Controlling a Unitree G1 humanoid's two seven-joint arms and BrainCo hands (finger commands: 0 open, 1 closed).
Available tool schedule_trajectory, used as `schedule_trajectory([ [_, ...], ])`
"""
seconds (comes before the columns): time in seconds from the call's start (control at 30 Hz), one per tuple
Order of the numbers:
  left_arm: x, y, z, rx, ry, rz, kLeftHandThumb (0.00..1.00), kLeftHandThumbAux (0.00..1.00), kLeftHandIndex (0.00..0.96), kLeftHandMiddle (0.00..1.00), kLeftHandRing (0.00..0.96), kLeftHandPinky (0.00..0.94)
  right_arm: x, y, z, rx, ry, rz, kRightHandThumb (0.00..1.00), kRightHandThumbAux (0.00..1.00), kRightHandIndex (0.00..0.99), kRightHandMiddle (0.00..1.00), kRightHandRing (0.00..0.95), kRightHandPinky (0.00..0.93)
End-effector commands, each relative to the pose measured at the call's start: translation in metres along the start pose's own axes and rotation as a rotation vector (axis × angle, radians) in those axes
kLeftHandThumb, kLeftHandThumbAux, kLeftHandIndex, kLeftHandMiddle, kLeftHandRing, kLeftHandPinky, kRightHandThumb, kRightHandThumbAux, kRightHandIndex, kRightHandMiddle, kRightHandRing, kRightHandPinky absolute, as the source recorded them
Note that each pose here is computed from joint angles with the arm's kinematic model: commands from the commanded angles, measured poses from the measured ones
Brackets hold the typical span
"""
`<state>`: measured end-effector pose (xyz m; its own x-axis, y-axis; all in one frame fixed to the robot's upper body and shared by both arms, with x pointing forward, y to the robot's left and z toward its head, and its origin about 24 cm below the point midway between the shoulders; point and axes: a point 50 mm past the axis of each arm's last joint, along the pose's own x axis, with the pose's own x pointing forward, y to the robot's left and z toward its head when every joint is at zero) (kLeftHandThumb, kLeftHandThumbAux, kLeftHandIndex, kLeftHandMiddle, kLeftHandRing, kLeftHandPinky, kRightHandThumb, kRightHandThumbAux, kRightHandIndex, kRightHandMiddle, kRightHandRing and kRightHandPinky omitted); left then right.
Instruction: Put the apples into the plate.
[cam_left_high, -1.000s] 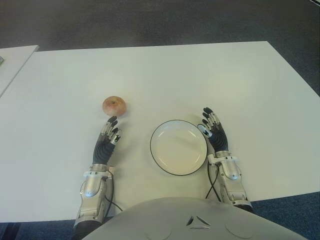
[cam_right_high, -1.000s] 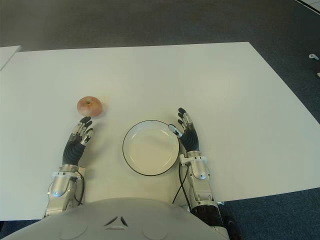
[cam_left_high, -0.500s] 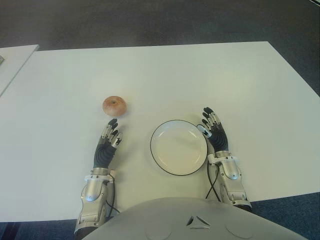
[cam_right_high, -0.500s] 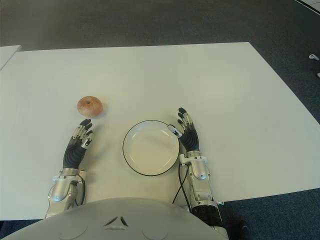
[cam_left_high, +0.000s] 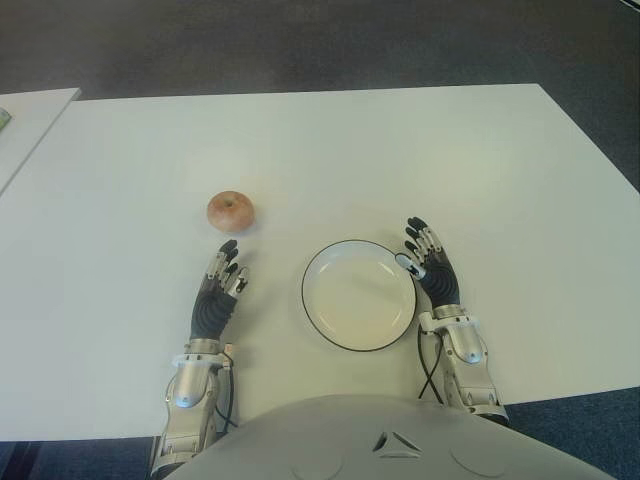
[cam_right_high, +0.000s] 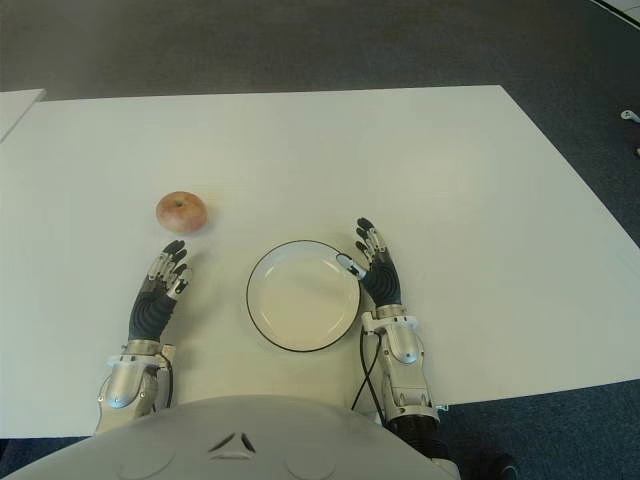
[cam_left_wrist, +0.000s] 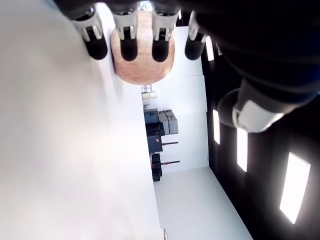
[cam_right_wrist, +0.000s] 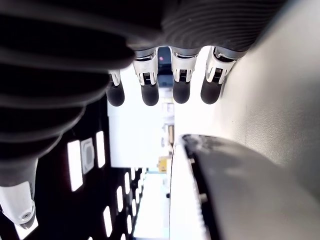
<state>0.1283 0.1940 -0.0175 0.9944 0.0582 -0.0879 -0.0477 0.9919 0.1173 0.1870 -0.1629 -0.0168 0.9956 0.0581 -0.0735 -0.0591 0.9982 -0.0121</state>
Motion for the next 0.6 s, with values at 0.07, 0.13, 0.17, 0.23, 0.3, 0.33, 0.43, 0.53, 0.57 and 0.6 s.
schedule_trajectory([
  [0.07, -0.011, 0.000, 0.010, 0.057, -0.042, 0.037, 0.061, 0.536, 0.000, 0.000, 0.005, 0.049, -0.014, -0.004, -0.022, 0.009, 0.127, -0.007, 0.163, 0.565, 0.000, 0.000, 0.000, 0.000],
  [0.13, -0.018, 0.004, 0.027, 0.160, -0.145, 0.071, 0.076, 0.543, 0.002, 0.003, 0.013, 0.062, -0.013, -0.005, -0.022, 0.005, 0.131, -0.006, 0.161, 0.563, 0.000, 0.000, 0.000, 0.000],
  [0.17, -0.019, 0.005, 0.034, 0.215, -0.191, 0.085, 0.079, 0.543, 0.003, 0.004, 0.014, 0.065, -0.013, -0.005, -0.023, 0.003, 0.131, -0.006, 0.161, 0.563, 0.000, 0.000, 0.000, 0.000],
  [0.23, -0.022, 0.007, 0.044, 0.297, -0.257, 0.107, 0.088, 0.544, 0.003, 0.007, 0.019, 0.070, -0.013, -0.006, -0.023, 0.001, 0.133, -0.008, 0.161, 0.561, 0.000, 0.000, 0.000, 0.001],
  [0.3, -0.022, 0.010, 0.050, 0.383, -0.307, 0.130, 0.098, 0.543, 0.003, 0.009, 0.022, 0.074, -0.013, -0.007, -0.024, 0.000, 0.137, -0.011, 0.162, 0.561, 0.000, 0.000, 0.000, 0.000],
  [0.33, -0.021, 0.011, 0.051, 0.420, -0.325, 0.140, 0.107, 0.536, 0.003, 0.012, 0.028, 0.083, -0.013, -0.008, -0.024, -0.001, 0.140, -0.013, 0.161, 0.564, 0.000, 0.000, 0.000, 0.001],
  [0.43, -0.007, 0.020, 0.065, 0.583, -0.417, 0.180, 0.123, 0.514, 0.004, 0.017, 0.037, 0.089, -0.013, -0.008, -0.025, -0.002, 0.142, -0.014, 0.159, 0.567, 0.000, 0.000, 0.000, 0.003],
  [0.53, 0.009, 0.028, 0.079, 0.715, -0.497, 0.208, 0.139, 0.486, 0.007, 0.029, 0.044, 0.068, -0.012, -0.008, -0.025, -0.003, 0.142, -0.013, 0.156, 0.568, 0.000, 0.000, 0.000, 0.003],
  [0.57, 0.016, 0.032, 0.085, 0.802, -0.538, 0.204, 0.177, 0.451, 0.021, 0.040, 0.046, 0.058, -0.011, -0.008, -0.026, -0.003, 0.143, -0.012, 0.154, 0.566, 0.000, 0.000, 0.000, 0.003],
  [0.6, 0.020, 0.035, 0.089, 0.864, -0.567, 0.202, 0.186, 0.441, 0.025, 0.050, 0.051, 0.055, -0.011, -0.008, -0.026, -0.003, 0.143, -0.011, 0.152, 0.565, 0.000, 0.000, 0.000, 0.004],
])
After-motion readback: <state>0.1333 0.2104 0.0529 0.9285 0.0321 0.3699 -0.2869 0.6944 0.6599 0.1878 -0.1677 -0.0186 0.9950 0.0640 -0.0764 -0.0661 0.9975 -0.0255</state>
